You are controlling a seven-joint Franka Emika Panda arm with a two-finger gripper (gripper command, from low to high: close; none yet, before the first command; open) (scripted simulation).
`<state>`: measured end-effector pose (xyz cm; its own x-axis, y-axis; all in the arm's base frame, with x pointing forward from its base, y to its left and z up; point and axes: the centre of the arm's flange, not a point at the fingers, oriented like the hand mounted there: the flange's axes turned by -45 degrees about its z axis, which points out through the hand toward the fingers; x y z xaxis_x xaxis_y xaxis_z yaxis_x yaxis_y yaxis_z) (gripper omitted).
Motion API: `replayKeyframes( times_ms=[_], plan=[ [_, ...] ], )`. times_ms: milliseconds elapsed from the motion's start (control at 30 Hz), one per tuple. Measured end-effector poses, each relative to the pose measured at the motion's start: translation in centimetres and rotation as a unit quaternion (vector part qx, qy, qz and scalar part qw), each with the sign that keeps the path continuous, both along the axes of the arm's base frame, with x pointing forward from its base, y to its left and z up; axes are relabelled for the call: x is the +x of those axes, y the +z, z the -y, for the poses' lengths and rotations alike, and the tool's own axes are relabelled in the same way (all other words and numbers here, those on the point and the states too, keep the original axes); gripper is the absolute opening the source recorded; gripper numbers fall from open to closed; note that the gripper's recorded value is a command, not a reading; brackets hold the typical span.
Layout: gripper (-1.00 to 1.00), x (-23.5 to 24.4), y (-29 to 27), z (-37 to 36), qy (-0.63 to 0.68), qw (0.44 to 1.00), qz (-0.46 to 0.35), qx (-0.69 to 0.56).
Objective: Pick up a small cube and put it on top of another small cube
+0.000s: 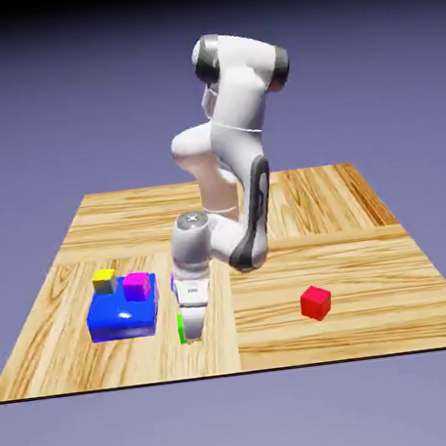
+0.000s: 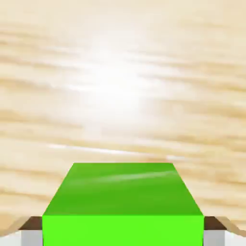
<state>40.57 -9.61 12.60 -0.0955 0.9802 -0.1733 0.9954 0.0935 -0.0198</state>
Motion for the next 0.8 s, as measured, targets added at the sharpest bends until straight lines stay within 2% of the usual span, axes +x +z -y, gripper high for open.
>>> replayKeyframes(
  times_ms=[267, 533, 800],
  plan=[
    [-1.00, -0.4, 2.4, 0.2, -0.004, 1.000, -0.014, -0.007],
    [-1.00, 0.2, 6.6, -1.0, 0.001, 1.000, 0.009, 0.003],
    [-1.00, -1.3, 3.9, 0.6, -0.143, 0.986, -0.056, 0.069]
  ],
)
